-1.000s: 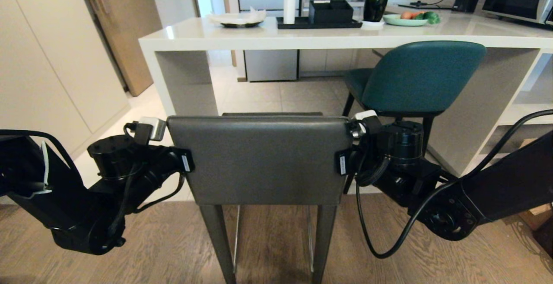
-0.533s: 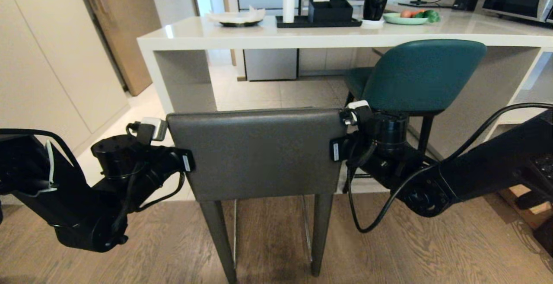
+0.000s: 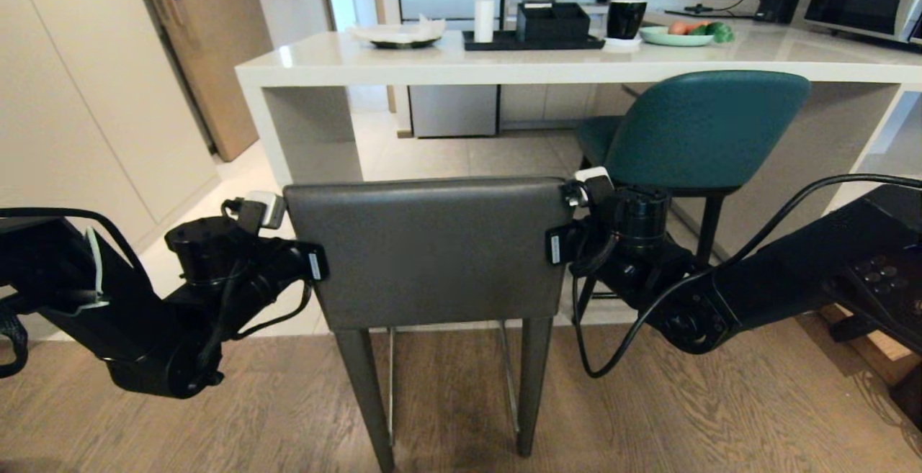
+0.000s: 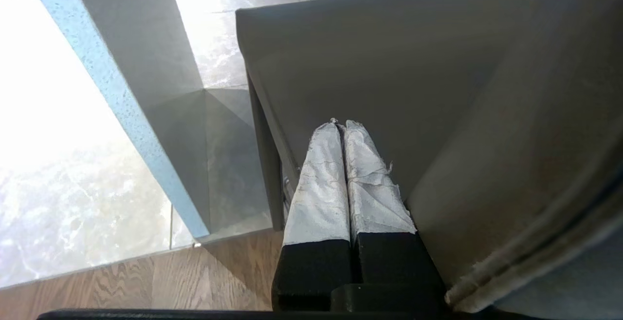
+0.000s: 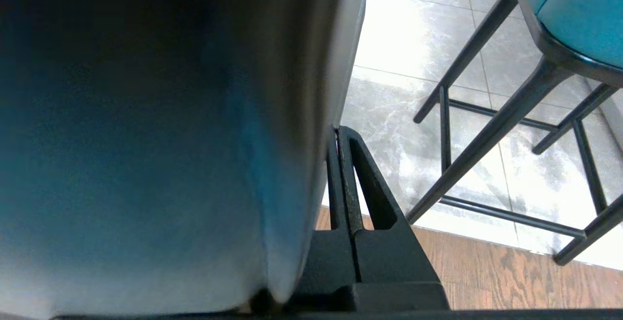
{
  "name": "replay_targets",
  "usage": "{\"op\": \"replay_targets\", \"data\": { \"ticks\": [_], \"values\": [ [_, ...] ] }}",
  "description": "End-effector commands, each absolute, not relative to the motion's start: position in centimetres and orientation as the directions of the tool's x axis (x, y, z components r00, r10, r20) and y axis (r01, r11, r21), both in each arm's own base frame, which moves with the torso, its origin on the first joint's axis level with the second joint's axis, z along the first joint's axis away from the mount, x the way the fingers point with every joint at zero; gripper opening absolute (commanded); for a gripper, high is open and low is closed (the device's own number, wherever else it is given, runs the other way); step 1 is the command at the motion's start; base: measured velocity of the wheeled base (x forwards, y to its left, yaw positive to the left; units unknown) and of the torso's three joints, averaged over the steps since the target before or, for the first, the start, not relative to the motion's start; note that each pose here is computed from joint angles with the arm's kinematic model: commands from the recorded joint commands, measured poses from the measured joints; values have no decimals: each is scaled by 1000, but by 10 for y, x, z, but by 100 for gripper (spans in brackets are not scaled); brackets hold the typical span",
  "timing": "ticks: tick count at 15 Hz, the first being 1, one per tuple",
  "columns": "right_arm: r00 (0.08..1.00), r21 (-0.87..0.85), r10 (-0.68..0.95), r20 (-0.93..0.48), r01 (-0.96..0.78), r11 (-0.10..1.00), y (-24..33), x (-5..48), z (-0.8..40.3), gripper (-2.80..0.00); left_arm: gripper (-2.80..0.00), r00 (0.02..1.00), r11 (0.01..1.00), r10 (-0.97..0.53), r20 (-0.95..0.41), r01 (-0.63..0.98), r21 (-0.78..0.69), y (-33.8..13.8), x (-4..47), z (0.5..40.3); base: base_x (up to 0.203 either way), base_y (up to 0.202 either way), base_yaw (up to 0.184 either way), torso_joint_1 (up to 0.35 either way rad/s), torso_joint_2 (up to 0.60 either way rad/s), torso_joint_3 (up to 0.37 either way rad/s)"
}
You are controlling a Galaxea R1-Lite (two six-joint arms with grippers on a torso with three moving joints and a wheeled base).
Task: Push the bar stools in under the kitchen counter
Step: Push the gray chair back under the dining table
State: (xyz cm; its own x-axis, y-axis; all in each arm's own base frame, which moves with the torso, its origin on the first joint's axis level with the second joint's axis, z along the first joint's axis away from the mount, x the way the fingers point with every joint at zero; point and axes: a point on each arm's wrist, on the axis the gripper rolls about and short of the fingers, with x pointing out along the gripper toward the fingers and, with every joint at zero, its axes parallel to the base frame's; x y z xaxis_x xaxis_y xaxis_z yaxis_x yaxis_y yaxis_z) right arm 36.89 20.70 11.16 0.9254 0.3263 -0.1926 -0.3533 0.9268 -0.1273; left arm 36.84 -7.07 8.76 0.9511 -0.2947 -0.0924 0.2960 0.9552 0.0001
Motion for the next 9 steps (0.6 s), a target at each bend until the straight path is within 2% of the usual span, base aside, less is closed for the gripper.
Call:
{"op": "replay_targets", "data": {
  "ticks": [1, 6, 9],
  "values": [
    [925, -129, 325, -197, -353, 927, 207, 371, 109, -280, -280, 957, 960, -278, -78, 279, 2, -70, 381, 87, 0, 0, 0, 0, 0, 0],
    [934, -129, 306, -184, -332, 935, 201, 381, 109, -280, -280, 958, 961, -274, -91, 276, 10, -71, 412, 81, 0, 0, 0, 0, 0, 0],
    [933, -126, 306, -189, -333, 935, 200, 382, 106, -280, -280, 951, 956, -287, -113, 291, 20, -73, 404, 77, 0, 0, 0, 0, 0, 0]
  ]
}}
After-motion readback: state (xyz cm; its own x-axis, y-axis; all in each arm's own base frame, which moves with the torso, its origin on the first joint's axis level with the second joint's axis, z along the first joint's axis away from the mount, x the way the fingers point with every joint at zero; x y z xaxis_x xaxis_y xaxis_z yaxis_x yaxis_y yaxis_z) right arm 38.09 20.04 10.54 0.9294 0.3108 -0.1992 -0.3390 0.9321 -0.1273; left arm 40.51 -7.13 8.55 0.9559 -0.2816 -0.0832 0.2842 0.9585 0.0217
